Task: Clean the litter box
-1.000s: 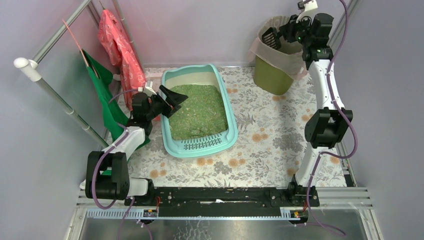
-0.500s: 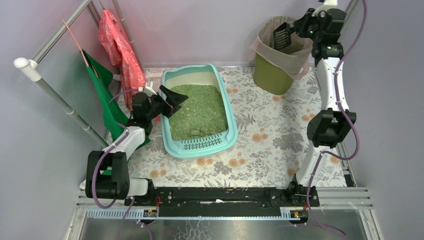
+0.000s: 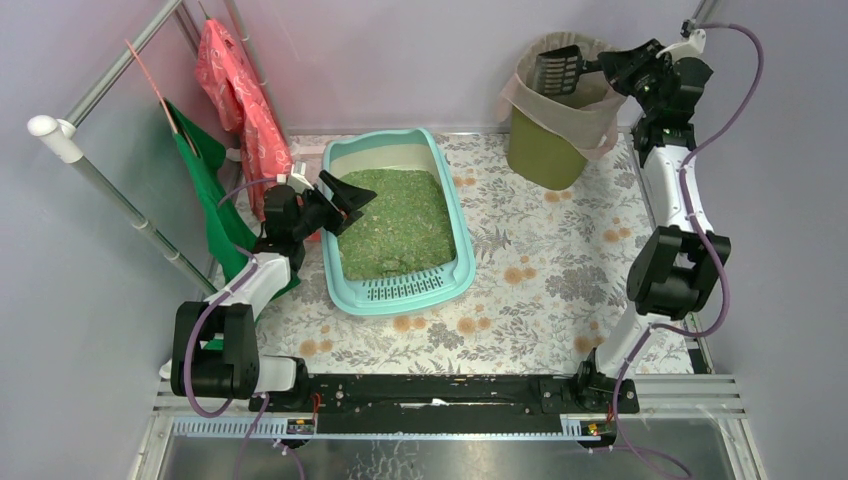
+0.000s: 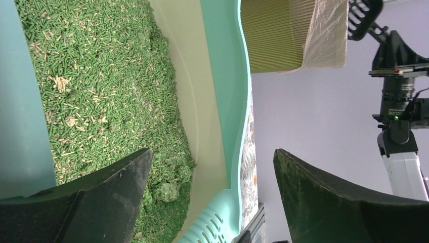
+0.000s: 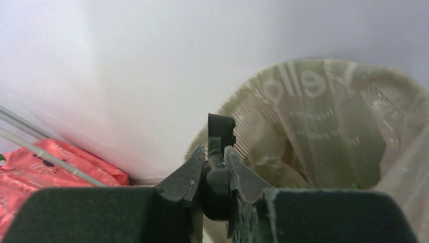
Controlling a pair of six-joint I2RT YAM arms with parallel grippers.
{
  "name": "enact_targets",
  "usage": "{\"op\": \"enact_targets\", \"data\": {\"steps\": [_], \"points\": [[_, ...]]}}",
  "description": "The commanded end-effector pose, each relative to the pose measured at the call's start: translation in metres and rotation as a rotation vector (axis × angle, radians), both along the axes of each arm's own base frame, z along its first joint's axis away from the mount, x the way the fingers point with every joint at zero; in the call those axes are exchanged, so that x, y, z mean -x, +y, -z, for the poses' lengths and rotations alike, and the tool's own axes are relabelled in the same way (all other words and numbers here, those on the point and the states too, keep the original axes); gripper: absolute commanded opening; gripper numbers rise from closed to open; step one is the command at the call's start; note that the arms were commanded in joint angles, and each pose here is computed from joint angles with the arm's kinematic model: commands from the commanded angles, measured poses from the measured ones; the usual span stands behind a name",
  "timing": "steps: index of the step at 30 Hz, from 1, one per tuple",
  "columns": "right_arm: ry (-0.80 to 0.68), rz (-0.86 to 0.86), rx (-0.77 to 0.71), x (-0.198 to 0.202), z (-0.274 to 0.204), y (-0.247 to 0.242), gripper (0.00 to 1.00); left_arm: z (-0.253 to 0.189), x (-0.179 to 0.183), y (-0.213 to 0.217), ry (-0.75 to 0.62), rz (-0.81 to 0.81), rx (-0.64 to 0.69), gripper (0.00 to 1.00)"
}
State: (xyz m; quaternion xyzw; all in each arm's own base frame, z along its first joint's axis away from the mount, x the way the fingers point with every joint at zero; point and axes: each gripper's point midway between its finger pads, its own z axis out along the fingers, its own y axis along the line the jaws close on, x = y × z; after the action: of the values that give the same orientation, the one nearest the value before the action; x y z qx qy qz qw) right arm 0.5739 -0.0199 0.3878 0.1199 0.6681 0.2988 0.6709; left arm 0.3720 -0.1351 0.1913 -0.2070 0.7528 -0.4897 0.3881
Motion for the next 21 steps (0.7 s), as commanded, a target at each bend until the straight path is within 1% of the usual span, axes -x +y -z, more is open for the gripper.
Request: {"op": "enact_targets", "data": {"steps": [1,6,8,10,13,17,18,21], "points": [[-0.388,-0.023,0.044,0.055,-0.127,0.02,0.0,0.017,0.0,0.006,0.025,-0.019,-0.042,0.98],[-0.453,-0.019,0.083,0.071,-0.146,0.023,0.0,0.017,0.0,0.005,0.024,-0.017,-0.042,0.98],[-0.448,-0.064,0.066,0.073,-0.151,0.03,0.0,0.017,-0.001,0.006,0.023,-0.017,-0.043,0.98],[-0.425,-0.147,0.021,0.076,-0.152,0.042,0.0,0.017,0.0,0.006,0.024,-0.019,-0.044,0.98],[-0.368,-0.279,-0.011,0.08,-0.145,0.078,0.0,0.016,0.0,0.005,0.021,-0.017,-0.044,0.98],[-0.281,-0.441,0.044,0.091,-0.12,0.146,0.0,0.01,0.0,0.006,0.011,-0.02,-0.046,0.98],[-0.259,-0.497,0.059,0.096,-0.112,0.171,0.0,0.008,0.0,0.006,0.006,-0.021,-0.048,0.98],[-0.156,-0.609,0.082,0.107,-0.084,0.22,0.0,-0.001,-0.001,0.006,-0.013,-0.021,-0.049,0.98]]}}
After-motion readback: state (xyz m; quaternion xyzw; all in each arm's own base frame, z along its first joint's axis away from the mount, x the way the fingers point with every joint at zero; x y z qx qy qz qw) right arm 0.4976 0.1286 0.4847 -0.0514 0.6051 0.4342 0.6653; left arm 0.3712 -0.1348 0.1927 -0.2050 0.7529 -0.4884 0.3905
